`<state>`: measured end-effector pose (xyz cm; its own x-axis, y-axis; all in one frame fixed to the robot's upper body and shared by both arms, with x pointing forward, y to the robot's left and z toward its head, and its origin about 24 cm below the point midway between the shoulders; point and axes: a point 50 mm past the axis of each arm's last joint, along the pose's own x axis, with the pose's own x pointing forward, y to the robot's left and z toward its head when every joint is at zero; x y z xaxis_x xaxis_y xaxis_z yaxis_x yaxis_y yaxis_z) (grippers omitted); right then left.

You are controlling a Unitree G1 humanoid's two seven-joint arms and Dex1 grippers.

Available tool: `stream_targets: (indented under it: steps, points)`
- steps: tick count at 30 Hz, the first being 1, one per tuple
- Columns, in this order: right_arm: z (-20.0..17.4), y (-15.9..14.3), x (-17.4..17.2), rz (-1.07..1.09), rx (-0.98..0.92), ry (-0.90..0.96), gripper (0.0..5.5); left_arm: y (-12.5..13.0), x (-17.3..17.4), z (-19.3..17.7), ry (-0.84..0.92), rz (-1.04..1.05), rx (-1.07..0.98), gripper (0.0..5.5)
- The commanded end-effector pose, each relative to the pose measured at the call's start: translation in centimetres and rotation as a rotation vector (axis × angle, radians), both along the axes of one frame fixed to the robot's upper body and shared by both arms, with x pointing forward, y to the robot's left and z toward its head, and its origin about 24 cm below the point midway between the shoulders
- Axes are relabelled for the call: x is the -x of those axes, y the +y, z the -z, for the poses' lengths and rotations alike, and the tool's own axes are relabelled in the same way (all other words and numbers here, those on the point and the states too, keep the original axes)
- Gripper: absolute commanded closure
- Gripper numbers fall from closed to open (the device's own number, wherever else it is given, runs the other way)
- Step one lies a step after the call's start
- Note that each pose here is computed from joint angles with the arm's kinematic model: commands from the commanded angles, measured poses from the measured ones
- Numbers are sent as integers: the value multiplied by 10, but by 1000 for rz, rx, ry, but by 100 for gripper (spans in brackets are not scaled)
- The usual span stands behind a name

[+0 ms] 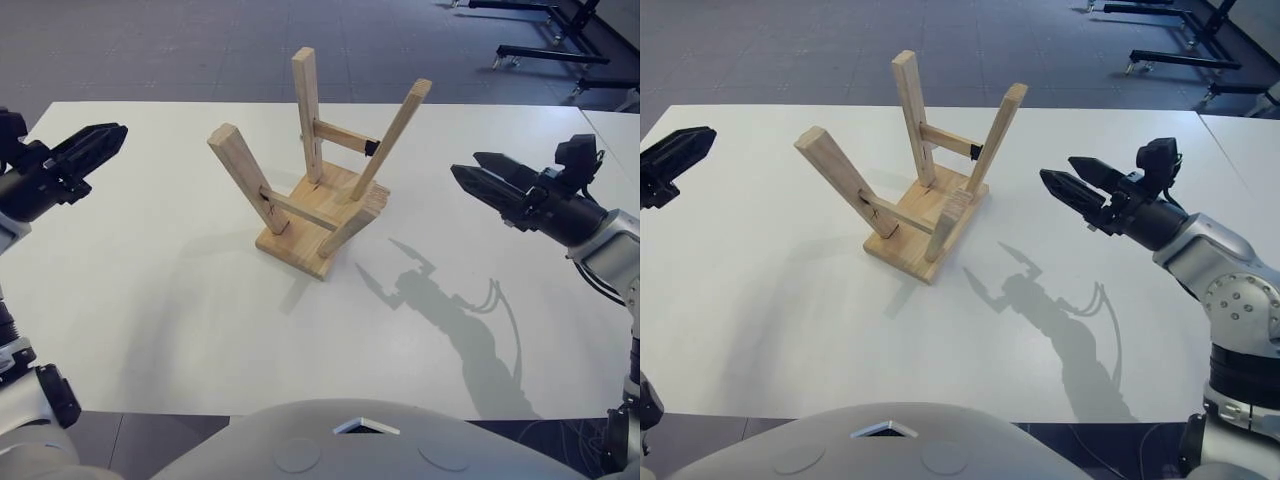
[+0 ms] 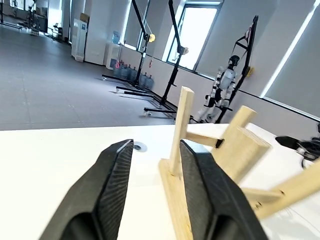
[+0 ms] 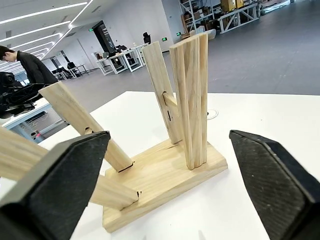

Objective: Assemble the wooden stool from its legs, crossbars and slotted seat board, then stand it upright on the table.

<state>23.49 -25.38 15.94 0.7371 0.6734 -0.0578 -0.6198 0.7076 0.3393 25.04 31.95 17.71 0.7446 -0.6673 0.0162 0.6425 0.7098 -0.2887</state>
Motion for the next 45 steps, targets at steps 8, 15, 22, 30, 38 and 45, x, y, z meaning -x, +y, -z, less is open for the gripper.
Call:
stream_targets:
  steps: [8,15,22,30,38,45]
  points:
    - [63,12,-13,-8,296,130,10,-38,18,39,142,296,-84,220]
    - [107,-16,-70,422,605,135,10,-90,36,59,218,422,-231,138]
    - [138,17,-109,635,594,119,10,-129,48,93,278,509,-387,138]
    - [138,38,-119,663,516,109,10,-188,23,114,248,403,-383,138]
    - [133,48,-121,640,468,103,10,-213,33,114,202,427,-475,138]
    - [135,48,-120,641,470,118,10,-197,38,126,239,429,-606,138]
